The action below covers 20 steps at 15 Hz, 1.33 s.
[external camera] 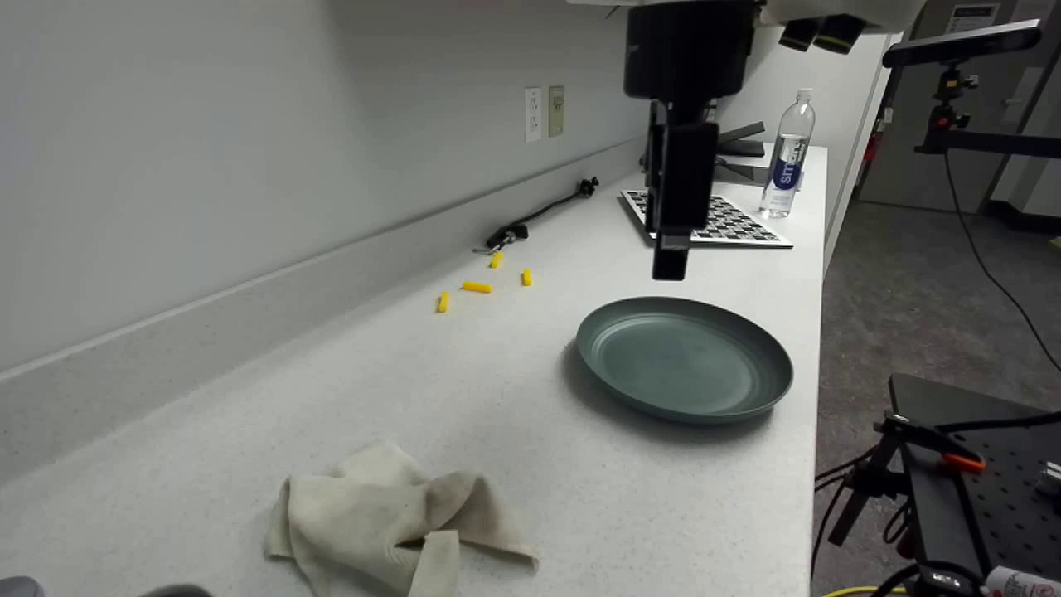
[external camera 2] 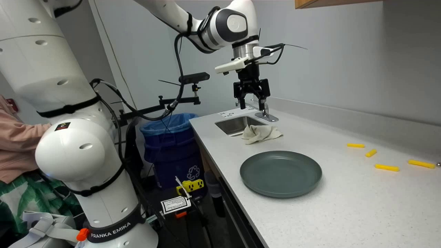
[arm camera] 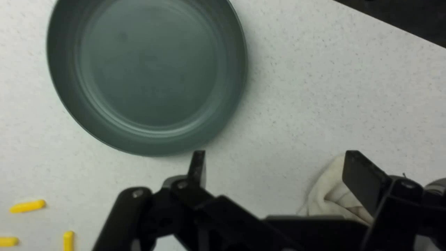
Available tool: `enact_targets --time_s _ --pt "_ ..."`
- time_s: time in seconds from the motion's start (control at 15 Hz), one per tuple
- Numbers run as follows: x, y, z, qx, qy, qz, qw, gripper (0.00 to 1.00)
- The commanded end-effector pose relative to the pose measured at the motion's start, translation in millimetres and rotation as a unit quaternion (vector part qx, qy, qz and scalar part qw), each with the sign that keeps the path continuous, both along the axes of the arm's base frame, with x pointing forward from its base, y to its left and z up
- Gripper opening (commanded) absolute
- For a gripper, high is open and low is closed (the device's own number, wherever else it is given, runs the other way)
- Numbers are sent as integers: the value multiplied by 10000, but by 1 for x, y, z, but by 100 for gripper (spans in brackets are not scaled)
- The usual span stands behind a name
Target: Take the cloth and wipe the plate
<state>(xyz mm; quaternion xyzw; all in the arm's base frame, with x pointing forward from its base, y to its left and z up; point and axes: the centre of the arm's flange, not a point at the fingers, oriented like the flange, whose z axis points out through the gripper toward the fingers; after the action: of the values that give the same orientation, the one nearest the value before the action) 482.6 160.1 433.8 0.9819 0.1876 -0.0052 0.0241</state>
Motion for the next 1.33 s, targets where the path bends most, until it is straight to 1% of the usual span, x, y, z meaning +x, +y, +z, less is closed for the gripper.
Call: enact_targets --time_s 0.0,0.2,0.27,0.4,0.67,0.73,0.87,1.07,1.27 --pt "24 41 -6 467 -229 506 9974 100" --pt "25 73 -2 758 -286 685 9944 100" --pt "15 55 -10 510 -263 520 9970 100" --pt "16 68 -7 589 -274 600 9961 100" --pt "18 71 -5 605 -299 614 9958 100" --pt "19 66 -9 465 -260 601 9968 100" --pt "27 68 -22 487 -228 679 9962 100" --pt "43 89 -46 495 -291 930 9940 100" --pt "60 113 -69 638 -526 1123 9902 100"
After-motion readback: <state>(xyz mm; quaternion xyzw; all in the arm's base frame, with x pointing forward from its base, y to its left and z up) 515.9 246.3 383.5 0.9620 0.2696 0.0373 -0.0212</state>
